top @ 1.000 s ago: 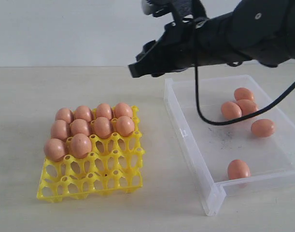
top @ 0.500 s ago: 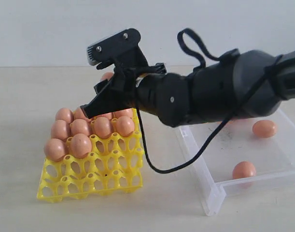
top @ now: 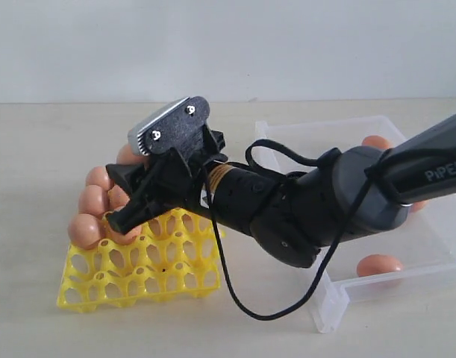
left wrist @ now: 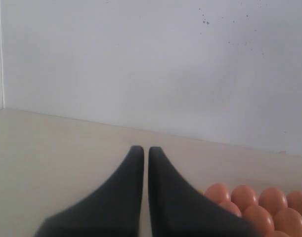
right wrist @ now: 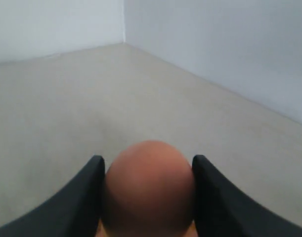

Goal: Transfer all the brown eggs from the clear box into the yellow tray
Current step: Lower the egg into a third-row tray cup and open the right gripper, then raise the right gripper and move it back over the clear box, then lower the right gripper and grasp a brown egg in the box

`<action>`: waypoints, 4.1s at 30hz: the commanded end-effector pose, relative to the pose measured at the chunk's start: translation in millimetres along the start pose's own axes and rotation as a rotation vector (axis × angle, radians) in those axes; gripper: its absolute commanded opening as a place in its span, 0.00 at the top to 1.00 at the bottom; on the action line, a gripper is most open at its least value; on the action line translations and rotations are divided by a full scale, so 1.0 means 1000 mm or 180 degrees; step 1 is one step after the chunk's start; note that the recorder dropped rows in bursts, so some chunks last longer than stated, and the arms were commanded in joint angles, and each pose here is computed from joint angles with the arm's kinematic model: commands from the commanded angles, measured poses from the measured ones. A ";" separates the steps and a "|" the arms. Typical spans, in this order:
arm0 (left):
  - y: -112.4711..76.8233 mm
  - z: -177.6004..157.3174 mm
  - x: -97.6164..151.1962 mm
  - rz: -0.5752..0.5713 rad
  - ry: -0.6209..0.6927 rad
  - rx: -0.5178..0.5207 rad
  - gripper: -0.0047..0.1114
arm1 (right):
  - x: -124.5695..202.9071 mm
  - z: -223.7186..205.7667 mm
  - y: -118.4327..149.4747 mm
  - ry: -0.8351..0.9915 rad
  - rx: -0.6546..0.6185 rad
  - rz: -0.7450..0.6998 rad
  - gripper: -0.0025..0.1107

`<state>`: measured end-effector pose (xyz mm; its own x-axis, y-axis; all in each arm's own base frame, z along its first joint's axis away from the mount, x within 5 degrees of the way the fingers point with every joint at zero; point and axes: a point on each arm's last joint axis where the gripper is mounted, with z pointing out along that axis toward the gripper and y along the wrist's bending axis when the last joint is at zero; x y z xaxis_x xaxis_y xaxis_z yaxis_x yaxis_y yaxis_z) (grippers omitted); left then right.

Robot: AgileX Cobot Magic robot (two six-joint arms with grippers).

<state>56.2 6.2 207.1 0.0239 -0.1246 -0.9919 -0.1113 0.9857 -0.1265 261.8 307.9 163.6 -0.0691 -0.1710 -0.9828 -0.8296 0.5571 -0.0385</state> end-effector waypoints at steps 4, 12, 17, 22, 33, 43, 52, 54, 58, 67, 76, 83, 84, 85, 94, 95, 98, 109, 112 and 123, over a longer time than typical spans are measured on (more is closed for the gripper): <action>0.000 0.000 0.001 -0.0056 -0.0007 0.0008 0.93 | 0.023 0.000 -0.012 0.0286 -0.0136 0.0122 0.98; 0.000 0.000 0.001 -0.0056 -0.0001 0.0008 0.93 | 0.044 0.004 -0.013 0.0441 -0.0153 0.0122 0.98; 0.000 0.000 0.001 -0.0056 -0.0001 0.0008 0.93 | 0.052 0.006 -0.013 0.0492 -0.0149 0.0124 0.98; 0.000 0.000 0.001 -0.0056 -0.0001 0.0008 0.93 | 0.057 0.007 -0.015 0.0527 -0.0079 0.0198 0.98; 0.000 0.000 0.001 -0.0056 -0.0001 0.0008 0.93 | 0.057 0.007 -0.018 0.0529 0.0034 0.0249 0.96; 0.000 0.000 0.001 -0.0056 -0.0001 0.0008 0.93 | 0.058 0.006 -0.018 0.0548 0.0037 0.0255 0.56; 0.000 0.000 0.001 -0.0056 -0.0001 0.0008 0.93 | 0.057 0.006 -0.018 0.0547 0.0040 0.0267 0.51; 0.000 0.000 0.001 -0.0056 -0.0001 0.0008 0.93 | 0.053 0.006 -0.018 0.0524 0.0042 0.0261 0.51; 0.000 0.000 0.001 -0.0056 -0.0001 0.0008 0.93 | 0.031 0.001 -0.020 0.0387 0.0108 0.0278 0.51; 0.000 0.000 0.001 -0.0056 -0.0001 0.0008 0.93 | -0.054 -0.042 -0.026 0.0474 0.0347 0.0088 0.59; 0.000 0.000 0.001 -0.0056 -0.0001 0.0008 0.93 | -0.105 -0.123 -0.076 0.1753 0.1020 -0.0074 0.98; 0.000 0.000 0.001 -0.0056 -0.0001 0.0008 0.93 | -0.041 -0.177 -0.168 0.3342 0.1555 0.0387 0.98; 0.000 0.000 0.001 -0.0056 -0.0001 0.0008 0.93 | -0.023 -0.178 -0.177 0.3595 0.1496 0.0445 0.98; 0.000 0.000 0.001 -0.0056 -0.0001 0.0008 0.93 | -0.009 -0.177 -0.184 0.3734 0.1470 0.0498 0.98; 0.000 0.000 0.001 -0.0056 -0.0001 0.0008 0.93 | 0.012 -0.156 -0.207 0.3865 0.1447 0.0503 0.51; 0.000 0.000 0.001 -0.0056 -0.0001 0.0008 0.93 | 0.013 -0.155 -0.208 0.3869 0.1464 0.0518 0.47; 0.000 0.000 0.001 -0.0056 -0.0001 0.0008 0.93 | 0.019 -0.152 -0.211 0.3890 0.1472 0.0483 0.47; 0.000 0.000 0.001 -0.0056 -0.0001 0.0008 0.93 | 0.042 -0.141 -0.217 0.3907 0.1423 0.0391 0.47; 0.000 0.000 0.001 -0.0056 -0.0001 0.0008 0.93 | 0.047 -0.139 -0.217 0.3950 0.1392 0.0383 0.47; 0.000 0.000 0.001 -0.0056 -0.0007 0.0008 0.93 | 0.070 -0.133 -0.218 0.4108 0.1275 0.0396 0.47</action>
<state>56.2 6.2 207.1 0.0239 -0.1246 -0.9919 -0.1113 0.9857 -0.1265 361.8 69.1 130.9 -0.7831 -0.6076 -0.1327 -0.5733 0.7880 -0.2244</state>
